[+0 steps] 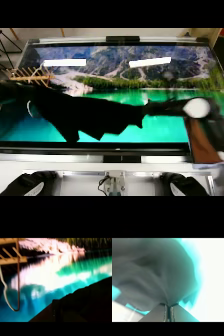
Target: Fold the shirts.
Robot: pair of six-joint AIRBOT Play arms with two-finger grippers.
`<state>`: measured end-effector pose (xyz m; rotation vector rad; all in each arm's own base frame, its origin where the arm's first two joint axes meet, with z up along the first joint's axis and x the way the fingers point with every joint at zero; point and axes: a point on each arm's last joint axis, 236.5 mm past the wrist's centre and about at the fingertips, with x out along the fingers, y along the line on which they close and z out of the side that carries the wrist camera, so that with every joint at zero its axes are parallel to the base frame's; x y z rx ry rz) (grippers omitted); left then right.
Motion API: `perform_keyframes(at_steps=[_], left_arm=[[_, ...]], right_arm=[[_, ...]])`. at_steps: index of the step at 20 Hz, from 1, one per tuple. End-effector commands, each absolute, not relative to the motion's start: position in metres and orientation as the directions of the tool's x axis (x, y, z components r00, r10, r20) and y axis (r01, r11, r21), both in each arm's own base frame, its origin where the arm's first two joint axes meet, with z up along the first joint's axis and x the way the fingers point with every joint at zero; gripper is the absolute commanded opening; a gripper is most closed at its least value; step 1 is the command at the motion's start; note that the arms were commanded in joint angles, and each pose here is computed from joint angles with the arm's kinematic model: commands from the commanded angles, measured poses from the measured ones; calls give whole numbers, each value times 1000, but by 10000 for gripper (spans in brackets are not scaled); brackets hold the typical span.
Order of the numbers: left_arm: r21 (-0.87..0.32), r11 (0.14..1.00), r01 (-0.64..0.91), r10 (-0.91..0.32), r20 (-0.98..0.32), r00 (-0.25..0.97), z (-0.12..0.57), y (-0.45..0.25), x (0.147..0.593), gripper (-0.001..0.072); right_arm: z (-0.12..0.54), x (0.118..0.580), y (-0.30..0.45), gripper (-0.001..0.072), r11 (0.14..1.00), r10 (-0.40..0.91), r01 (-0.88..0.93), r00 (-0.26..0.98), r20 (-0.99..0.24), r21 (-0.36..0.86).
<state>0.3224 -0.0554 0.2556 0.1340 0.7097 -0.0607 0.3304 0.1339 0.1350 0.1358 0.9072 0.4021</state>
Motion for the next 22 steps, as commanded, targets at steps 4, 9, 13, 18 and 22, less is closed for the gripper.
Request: perform_keyframes(at_steps=[4,9,13,18,22], left_arm=[[-170,984,57,-89,-183,979,457,-23,236,39],[-211,973,90,-107,-66,992,483,-8,188,38],[-135,991,19,-51,-240,969,434,-6,212,38],[80,995,-57,95,-638,764,258,-15,283,38],[21,989,-149,119,-716,688,159,-26,359,38]], right_arm=[[455,242,14,66,998,61,-61,998,2,-1],[463,211,7,66,999,29,-29,999,17,-22],[379,248,5,66,999,20,-29,942,-335,-22],[179,311,8,66,999,37,-42,544,-838,17],[70,407,43,67,975,188,4,514,-837,222]])
